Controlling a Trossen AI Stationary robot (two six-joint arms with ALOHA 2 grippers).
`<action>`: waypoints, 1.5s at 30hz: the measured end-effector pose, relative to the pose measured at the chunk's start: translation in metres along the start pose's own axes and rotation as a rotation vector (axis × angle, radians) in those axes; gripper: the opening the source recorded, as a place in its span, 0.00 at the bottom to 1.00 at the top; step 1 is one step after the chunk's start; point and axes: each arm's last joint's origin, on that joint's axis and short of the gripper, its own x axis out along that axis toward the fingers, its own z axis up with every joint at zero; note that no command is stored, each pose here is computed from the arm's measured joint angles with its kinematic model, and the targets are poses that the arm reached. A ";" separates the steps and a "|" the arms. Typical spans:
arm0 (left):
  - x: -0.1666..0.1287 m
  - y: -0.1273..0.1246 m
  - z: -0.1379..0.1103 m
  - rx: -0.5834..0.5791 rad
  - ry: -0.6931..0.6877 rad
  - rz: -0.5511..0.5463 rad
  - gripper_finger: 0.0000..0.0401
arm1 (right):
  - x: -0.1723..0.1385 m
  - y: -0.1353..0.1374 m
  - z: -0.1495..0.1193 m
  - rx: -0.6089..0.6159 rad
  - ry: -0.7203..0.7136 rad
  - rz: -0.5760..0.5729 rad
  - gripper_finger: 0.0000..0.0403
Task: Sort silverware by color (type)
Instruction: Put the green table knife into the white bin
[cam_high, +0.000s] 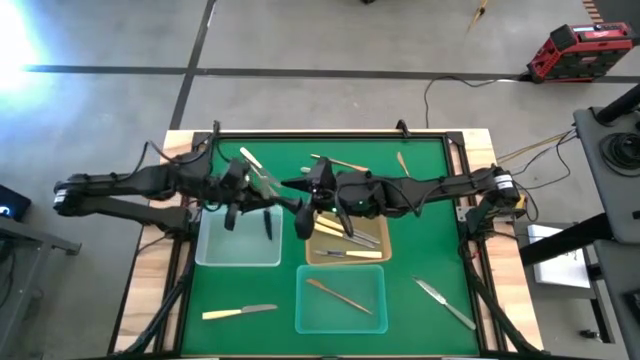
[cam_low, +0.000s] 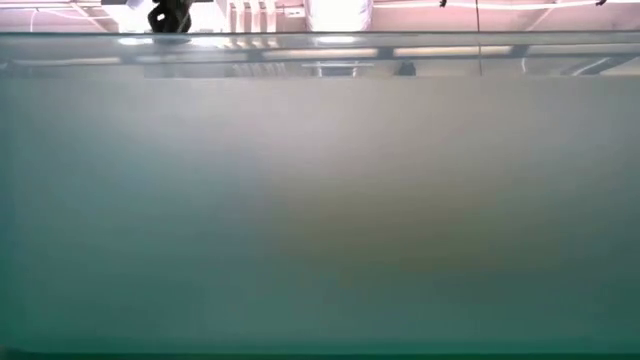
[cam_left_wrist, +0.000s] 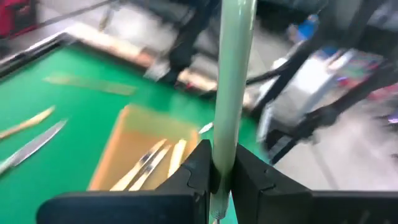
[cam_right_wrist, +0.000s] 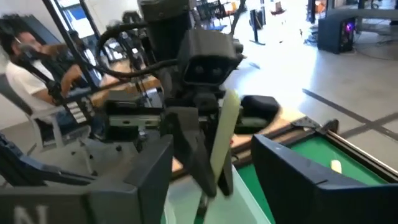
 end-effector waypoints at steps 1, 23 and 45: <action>-0.006 0.002 -0.005 -0.008 0.038 0.048 0.04 | -0.001 0.000 0.002 0.003 0.020 -0.006 0.54; -0.007 0.040 -0.091 -0.312 0.900 0.590 0.07 | -0.026 -0.006 0.012 -0.029 0.342 -0.129 0.48; 0.050 0.042 -0.089 -0.312 1.008 0.354 0.11 | -0.033 -0.013 -0.002 -0.098 0.505 -0.184 0.46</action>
